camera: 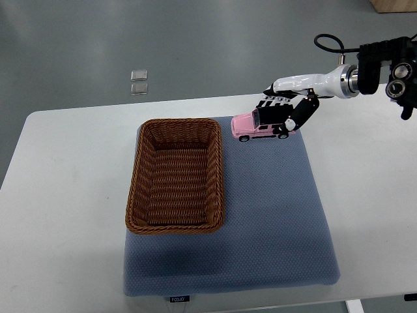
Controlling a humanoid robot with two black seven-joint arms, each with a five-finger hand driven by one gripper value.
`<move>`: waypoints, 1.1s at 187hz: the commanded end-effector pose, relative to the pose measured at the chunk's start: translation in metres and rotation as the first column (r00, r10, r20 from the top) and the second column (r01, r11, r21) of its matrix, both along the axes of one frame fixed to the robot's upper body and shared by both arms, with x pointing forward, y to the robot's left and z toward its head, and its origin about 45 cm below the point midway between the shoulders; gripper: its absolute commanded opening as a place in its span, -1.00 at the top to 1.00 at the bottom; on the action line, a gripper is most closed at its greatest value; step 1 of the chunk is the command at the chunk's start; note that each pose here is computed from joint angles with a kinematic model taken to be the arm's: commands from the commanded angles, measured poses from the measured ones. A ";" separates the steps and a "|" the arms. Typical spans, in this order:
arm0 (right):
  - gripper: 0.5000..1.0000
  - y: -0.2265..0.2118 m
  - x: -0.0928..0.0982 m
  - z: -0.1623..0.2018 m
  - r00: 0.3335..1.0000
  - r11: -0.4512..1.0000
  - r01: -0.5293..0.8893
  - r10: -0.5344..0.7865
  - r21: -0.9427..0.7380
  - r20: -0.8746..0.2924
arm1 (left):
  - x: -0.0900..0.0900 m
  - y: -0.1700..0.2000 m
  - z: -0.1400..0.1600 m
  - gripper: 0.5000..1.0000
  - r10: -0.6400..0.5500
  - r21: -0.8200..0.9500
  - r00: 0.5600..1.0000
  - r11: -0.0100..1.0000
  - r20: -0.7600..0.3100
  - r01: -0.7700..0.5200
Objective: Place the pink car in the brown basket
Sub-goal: 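Carry the held car with the right hand over the wicker basket, then lower the car into the basket and open the right hand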
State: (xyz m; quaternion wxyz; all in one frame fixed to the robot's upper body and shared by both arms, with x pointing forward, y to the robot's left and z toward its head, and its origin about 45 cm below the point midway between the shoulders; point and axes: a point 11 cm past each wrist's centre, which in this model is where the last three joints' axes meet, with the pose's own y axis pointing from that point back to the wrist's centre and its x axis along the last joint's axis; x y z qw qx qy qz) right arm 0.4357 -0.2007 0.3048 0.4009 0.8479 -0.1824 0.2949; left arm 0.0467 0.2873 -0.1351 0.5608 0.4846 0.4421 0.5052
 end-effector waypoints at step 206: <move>-0.62 0.150 -0.003 -0.093 0.995 0.995 -0.034 0.043 0.098 -0.087 | 0.000 0.002 0.000 -1.00 0.001 0.005 1.000 1.000 0.000 0.000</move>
